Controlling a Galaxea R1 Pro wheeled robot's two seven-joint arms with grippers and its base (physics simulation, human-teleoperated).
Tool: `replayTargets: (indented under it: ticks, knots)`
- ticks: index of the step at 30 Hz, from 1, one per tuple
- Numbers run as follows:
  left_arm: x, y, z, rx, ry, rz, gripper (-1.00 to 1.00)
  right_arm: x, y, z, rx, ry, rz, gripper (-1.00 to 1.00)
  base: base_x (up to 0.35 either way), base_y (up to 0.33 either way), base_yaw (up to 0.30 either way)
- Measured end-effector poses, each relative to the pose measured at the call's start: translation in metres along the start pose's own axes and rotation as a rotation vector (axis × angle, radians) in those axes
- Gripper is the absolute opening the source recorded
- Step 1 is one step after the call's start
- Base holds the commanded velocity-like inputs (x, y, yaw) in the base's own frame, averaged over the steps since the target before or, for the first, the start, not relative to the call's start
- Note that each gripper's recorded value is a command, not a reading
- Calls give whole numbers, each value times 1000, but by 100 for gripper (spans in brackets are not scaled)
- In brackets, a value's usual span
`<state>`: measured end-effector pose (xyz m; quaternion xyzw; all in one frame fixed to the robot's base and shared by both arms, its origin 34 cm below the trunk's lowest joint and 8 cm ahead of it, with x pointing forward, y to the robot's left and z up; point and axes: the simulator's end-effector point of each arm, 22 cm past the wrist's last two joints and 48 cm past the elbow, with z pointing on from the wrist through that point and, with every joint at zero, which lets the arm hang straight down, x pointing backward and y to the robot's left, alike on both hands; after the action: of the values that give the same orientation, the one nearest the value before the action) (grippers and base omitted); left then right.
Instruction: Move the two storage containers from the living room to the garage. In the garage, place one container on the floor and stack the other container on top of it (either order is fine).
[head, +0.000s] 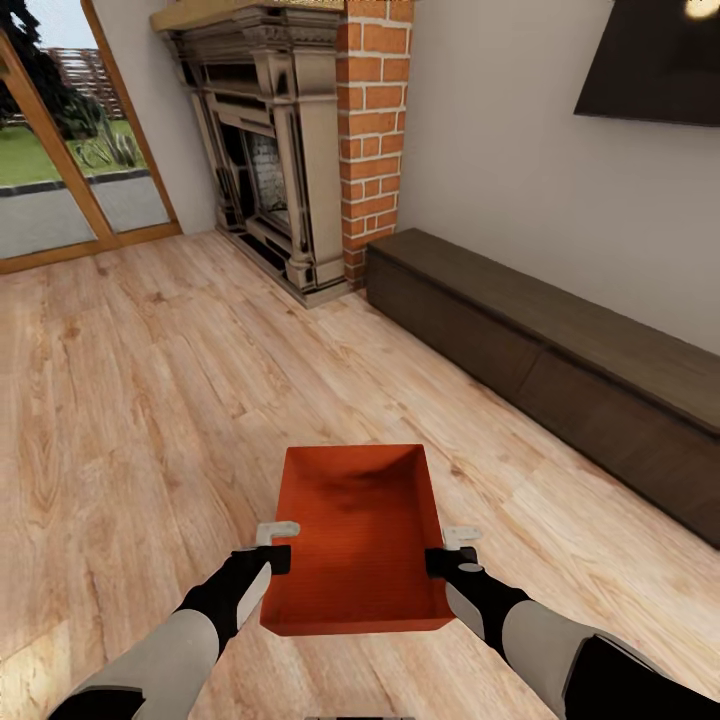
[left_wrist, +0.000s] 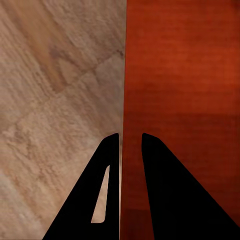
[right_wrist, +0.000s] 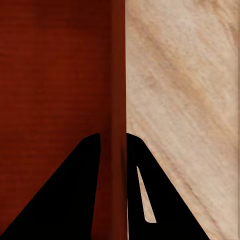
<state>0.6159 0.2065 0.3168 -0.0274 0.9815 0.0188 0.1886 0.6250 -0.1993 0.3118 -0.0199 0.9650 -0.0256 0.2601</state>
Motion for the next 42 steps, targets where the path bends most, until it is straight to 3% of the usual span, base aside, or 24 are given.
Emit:
replayTargets:
  ticks: [42]
  knots:
    - [-45,2,-74,0,0,0,-100,-55,-4,-67,1,0,0,-100,0,0,0]
